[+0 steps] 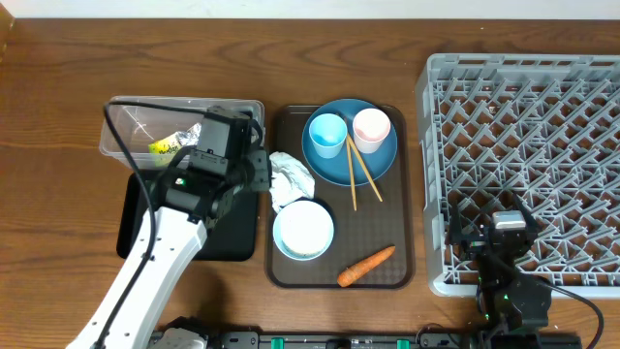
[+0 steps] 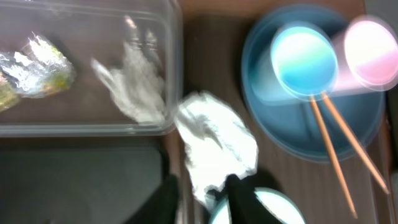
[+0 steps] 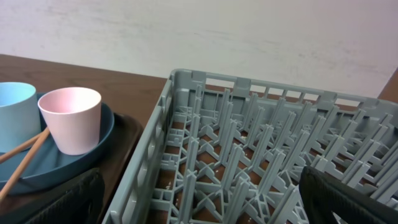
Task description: Sort waste into correct bins and load items into the dishwasher rack
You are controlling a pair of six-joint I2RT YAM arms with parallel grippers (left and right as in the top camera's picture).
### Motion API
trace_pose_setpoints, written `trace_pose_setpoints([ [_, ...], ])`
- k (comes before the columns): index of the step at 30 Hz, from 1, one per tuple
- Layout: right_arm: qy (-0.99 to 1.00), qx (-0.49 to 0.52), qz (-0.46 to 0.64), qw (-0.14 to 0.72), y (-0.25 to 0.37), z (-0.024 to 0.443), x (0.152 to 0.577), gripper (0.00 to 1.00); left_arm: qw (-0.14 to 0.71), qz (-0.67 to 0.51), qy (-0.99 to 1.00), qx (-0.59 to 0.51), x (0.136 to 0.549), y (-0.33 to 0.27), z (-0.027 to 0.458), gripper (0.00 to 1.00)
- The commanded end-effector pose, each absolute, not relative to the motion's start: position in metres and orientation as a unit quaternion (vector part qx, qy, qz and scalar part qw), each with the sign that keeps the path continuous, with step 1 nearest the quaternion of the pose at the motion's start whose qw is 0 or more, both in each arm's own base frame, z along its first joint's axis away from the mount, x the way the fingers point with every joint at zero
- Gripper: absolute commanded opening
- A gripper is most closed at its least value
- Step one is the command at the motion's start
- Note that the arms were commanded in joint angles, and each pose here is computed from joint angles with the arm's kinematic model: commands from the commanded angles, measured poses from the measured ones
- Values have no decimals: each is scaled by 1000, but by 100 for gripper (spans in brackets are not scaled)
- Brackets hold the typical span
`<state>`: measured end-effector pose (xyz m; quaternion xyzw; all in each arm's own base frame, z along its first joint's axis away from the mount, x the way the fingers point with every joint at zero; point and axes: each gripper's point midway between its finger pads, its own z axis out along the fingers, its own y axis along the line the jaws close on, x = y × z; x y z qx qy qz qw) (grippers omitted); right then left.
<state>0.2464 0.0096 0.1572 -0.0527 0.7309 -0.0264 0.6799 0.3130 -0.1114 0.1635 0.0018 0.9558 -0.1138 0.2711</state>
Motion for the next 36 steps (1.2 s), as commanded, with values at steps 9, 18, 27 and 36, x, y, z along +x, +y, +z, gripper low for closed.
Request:
trace_pose_setpoints([
  [9,732,-48,-26,679,9,156,246,99,171,-134,976,23,305,-138,104,93],
  [18,732,-48,-26,679,9,156,246,99,130,-125,983,16,305,-143,74,92],
  [27,732,-48,-26,679,9,156,246,99,142,-83,985,43,306,-152,63,85],
  [36,732,-48,-26,679,9,156,246,99,170,-34,983,56,307,-156,64,82],
])
